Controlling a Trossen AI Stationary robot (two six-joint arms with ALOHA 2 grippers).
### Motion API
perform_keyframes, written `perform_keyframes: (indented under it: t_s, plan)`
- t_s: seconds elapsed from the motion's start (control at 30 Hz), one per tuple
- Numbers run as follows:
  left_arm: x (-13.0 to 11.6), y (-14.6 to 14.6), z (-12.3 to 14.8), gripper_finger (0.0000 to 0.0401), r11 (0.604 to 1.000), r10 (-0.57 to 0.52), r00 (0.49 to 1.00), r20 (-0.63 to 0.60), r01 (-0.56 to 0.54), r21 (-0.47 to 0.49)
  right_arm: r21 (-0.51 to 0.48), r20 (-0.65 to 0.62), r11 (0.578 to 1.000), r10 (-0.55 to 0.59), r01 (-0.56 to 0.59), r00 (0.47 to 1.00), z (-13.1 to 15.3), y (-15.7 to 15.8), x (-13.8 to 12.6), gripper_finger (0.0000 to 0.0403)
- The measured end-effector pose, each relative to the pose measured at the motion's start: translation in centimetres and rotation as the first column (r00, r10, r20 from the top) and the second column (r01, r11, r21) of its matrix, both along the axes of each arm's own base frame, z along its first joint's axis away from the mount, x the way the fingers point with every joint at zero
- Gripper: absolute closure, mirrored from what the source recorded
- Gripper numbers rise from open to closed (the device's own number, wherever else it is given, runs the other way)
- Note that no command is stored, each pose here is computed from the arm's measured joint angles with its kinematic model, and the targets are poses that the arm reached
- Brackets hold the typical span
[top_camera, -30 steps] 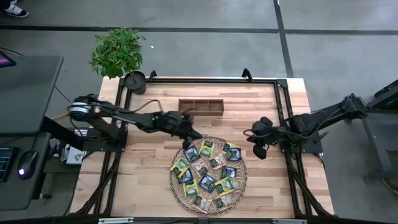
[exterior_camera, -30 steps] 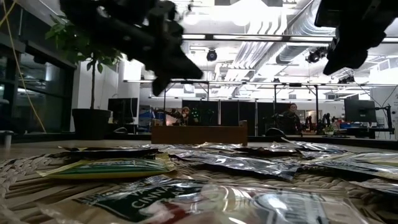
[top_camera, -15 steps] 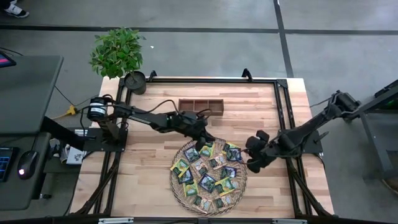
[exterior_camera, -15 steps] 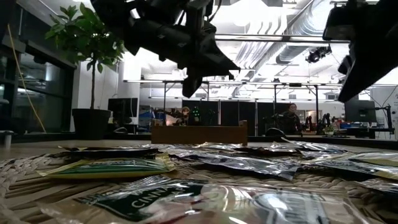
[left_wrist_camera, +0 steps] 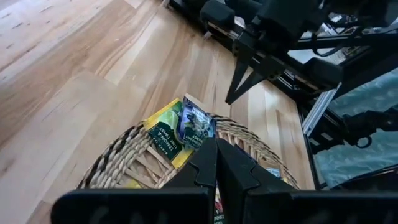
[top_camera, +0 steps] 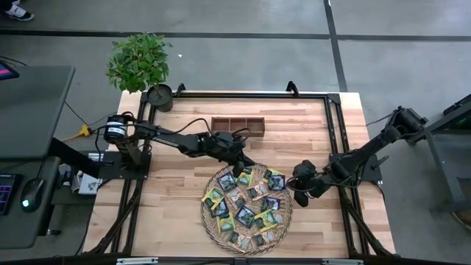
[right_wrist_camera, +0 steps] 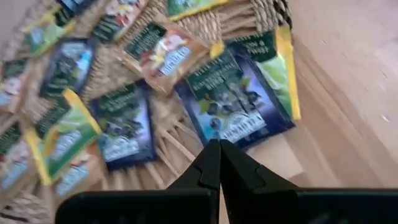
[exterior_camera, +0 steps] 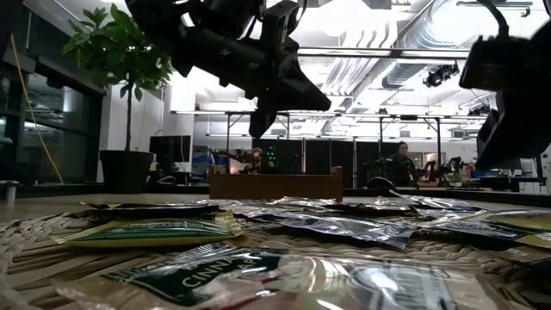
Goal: Pick & Place Tea
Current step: Put the purple tea bag in the left section of the wooden organizer
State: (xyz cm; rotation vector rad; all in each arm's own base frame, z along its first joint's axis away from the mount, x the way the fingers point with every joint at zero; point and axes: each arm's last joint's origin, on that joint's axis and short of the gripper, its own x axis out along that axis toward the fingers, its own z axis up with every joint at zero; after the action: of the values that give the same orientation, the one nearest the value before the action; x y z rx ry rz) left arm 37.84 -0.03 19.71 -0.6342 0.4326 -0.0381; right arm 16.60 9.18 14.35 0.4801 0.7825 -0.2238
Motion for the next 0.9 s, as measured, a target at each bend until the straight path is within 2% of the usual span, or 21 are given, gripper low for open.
perform_keyframes:
  t_s: [0.1,0.23,0.33,0.37,0.43,0.63,0.8,0.9]
  plan:
    - [0.4,0.0,-1.3,0.0401,0.999,0.007,1.000,-0.026,-0.008,-0.043,-0.015,0.008,1.000,0.000,0.000,1.000,-0.4,-0.3,-0.1,0.0403]
    - [0.8,-0.2,-1.2,0.0401,0.994,0.000,1.000,0.006,0.000,-0.109,-0.030,0.029,1.000,0.007,-0.006,1.000,-0.4,-0.6,0.2,0.0403]
    - [0.9,-0.2,-3.4,0.0401,0.989,0.010,0.997,-0.079,-0.022,-0.145,-0.046,0.036,0.999,0.014,-0.013,0.999,-0.3,-0.8,0.4,0.0403]
    - [1.1,-0.1,-3.5,0.0401,0.989,0.012,0.997,-0.071,-0.022,-0.147,-0.053,0.033,0.998,0.016,-0.014,0.999,-0.4,-0.9,0.5,0.0403]
    - [1.8,-0.1,-2.7,0.0401,0.987,0.014,1.000,-0.016,-0.016,-0.158,-0.070,0.021,0.997,0.021,-0.020,1.000,-0.6,-1.0,0.6,0.0403]
    - [3.5,-0.3,-1.8,0.0401,0.986,-0.040,0.999,0.026,0.043,-0.160,-0.064,-0.011,0.998,0.023,-0.023,1.000,-1.4,-1.0,1.1,0.0403]
    - [4.3,-0.2,-0.8,0.0401,0.987,-0.039,0.998,0.043,0.045,-0.156,-0.046,0.005,0.998,0.031,-0.031,0.999,-1.8,-0.6,1.6,0.0403]
    - [4.3,-0.2,-0.8,0.0401,0.987,-0.038,0.999,-0.004,0.037,-0.153,-0.045,0.000,0.999,0.029,-0.029,1.000,-2.3,-0.5,1.9,0.0403]
